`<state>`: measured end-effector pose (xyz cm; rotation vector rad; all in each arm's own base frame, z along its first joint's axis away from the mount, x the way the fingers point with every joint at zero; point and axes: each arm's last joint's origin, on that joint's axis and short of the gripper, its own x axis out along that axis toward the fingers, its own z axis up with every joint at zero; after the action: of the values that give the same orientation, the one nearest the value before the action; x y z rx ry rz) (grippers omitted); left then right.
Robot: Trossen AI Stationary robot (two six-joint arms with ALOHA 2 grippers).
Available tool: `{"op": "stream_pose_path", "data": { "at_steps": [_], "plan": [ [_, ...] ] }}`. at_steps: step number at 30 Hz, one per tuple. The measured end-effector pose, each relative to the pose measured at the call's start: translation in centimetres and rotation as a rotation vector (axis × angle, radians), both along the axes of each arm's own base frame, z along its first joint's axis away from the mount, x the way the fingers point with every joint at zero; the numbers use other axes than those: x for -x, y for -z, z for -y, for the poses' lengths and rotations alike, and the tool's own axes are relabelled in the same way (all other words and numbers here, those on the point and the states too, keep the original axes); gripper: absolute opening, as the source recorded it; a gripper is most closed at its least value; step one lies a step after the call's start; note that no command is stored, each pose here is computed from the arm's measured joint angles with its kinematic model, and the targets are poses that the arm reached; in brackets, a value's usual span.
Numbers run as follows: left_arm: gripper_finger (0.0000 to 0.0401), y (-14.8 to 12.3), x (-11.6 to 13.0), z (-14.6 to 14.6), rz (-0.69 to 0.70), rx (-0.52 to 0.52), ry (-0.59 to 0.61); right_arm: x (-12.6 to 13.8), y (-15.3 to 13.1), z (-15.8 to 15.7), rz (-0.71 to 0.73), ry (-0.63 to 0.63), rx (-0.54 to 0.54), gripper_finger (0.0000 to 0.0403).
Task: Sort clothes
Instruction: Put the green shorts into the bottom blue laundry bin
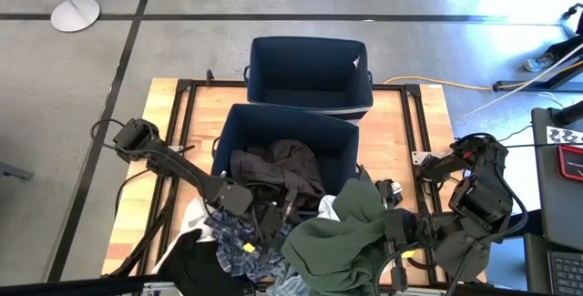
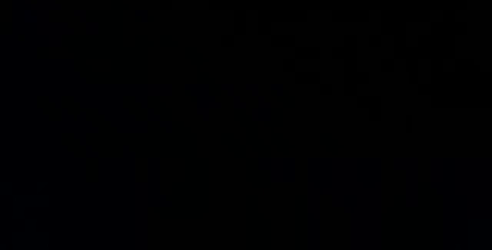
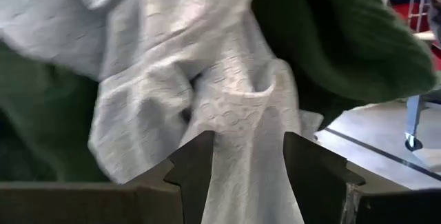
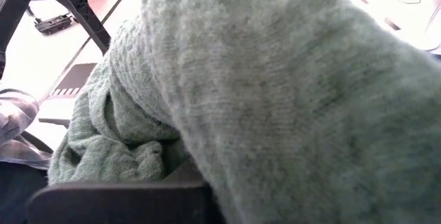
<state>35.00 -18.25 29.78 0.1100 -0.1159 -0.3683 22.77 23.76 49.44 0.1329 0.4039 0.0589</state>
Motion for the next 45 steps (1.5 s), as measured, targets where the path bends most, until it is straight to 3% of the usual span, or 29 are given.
{"op": "stream_pose_path", "data": {
  "at_steps": [11, 18, 24, 28, 32, 37, 45],
  "plan": [
    [0.0168, 0.0, -2.3, 0.2, 0.024, -0.011, -0.02, 0.0, 0.0, 0.0, -0.001, 0.001, 0.002, 0.0051],
    [0.0168, -0.3, -2.4, -0.3, 0.037, -0.012, -0.143, 0.0, 0.0, 0.0, 0.003, 0.007, 0.003, 0.0051],
    [0.0168, -0.5, -2.1, 0.4, 0.063, 0.0, 0.021, 0.0, 0.0, 0.0, 0.004, 0.011, 0.009, 0.0051],
    [0.0166, -0.6, -2.1, 0.4, 0.07, 0.003, 0.027, 0.0, 0.0, 0.1, 0.007, 0.017, 0.012, 0.0051],
    [0.0122, -0.6, -2.2, 0.1, 0.072, -0.003, 0.02, -0.2, 0.0, 0.2, 0.009, 0.023, 0.025, 0.0051],
    [0.0018, -0.4, -2.4, -0.1, 0.049, -0.012, 0.015, -0.5, 0.0, 0.5, 0.009, 0.031, 0.034, 0.0051],
    [0.0007, 2.2, -2.0, 0.5, -0.213, -0.131, -0.025, -0.6, -0.2, 0.5, 0.048, 0.049, 0.078, 0.0051]
  ]
}}
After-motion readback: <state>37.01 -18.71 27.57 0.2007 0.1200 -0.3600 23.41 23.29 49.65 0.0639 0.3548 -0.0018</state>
